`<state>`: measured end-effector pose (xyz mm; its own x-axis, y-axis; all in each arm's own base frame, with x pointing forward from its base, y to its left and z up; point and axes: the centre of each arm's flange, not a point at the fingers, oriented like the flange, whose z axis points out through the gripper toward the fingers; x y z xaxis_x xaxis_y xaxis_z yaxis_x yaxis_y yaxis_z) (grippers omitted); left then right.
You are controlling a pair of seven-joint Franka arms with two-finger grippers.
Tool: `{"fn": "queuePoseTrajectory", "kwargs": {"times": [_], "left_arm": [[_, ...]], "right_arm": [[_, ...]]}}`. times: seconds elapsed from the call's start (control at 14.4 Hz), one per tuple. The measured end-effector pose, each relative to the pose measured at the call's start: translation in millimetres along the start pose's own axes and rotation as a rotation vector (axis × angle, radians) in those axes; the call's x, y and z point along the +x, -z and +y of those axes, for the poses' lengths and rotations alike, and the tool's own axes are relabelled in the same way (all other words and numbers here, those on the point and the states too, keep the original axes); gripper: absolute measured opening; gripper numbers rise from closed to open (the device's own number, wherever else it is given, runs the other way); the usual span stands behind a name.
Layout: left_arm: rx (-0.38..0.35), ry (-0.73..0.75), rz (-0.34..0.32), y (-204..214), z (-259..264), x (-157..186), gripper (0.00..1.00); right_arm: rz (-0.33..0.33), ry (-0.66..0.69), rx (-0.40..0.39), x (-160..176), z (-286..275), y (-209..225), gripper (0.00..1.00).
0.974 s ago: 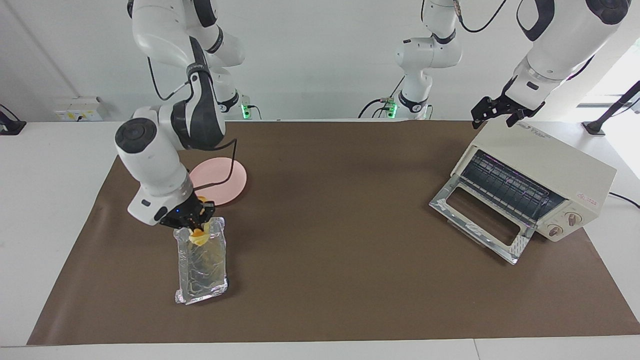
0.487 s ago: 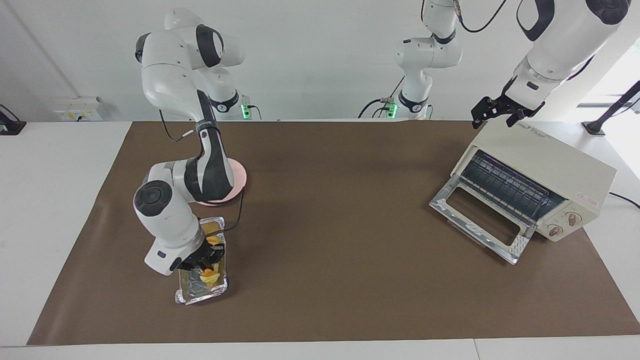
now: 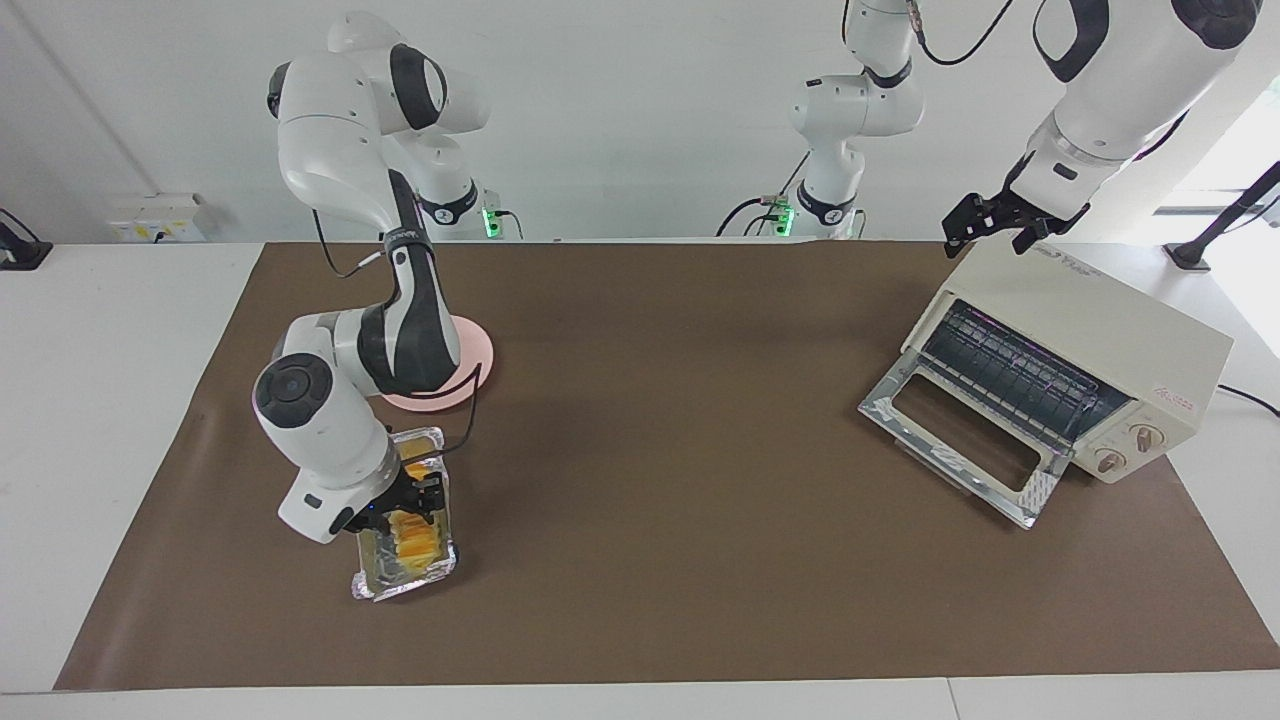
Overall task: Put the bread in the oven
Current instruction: 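Lift the bread with the right gripper and lower it into the foil tray, then push the foil tray with the right gripper toward the table center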
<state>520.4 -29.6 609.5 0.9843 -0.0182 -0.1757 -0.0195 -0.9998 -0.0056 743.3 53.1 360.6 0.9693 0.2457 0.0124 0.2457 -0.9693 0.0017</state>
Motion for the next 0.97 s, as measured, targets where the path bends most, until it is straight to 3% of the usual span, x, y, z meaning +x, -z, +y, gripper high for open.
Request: {"fn": "queuePoseTrajectory", "kwargs": {"times": [0.14, 0.21, 0.56, 0.7, 0.97], "left_arm": [[0.0, 0.0, 0.0, 0.0, 0.0, 0.0, 1.0], [0.0, 0.0, 0.0, 0.0, 0.0, 0.0, 1.0], [0.0, 0.0, 0.0, 0.0, 0.0, 0.0, 1.0], [0.0, 0.0, 0.0, 0.0, 0.0, 0.0, 1.0], [0.0, 0.0, 0.0, 0.0, 0.0, 0.0, 1.0]], "right_arm": [[0.016, 0.011, -0.007, 0.8, 11.9, 12.3, 0.93], [0.022, 0.031, -0.01, 0.0, 20.3, 13.0, 0.96], [0.096, 0.112, -0.066, -3.6, 68.1, -15.1, 0.89], [0.104, 0.121, -0.074, -8.0, 67.0, -41.3, 0.84], [0.101, 0.125, -0.069, -16.8, 64.0, -67.5, 0.37]]}}
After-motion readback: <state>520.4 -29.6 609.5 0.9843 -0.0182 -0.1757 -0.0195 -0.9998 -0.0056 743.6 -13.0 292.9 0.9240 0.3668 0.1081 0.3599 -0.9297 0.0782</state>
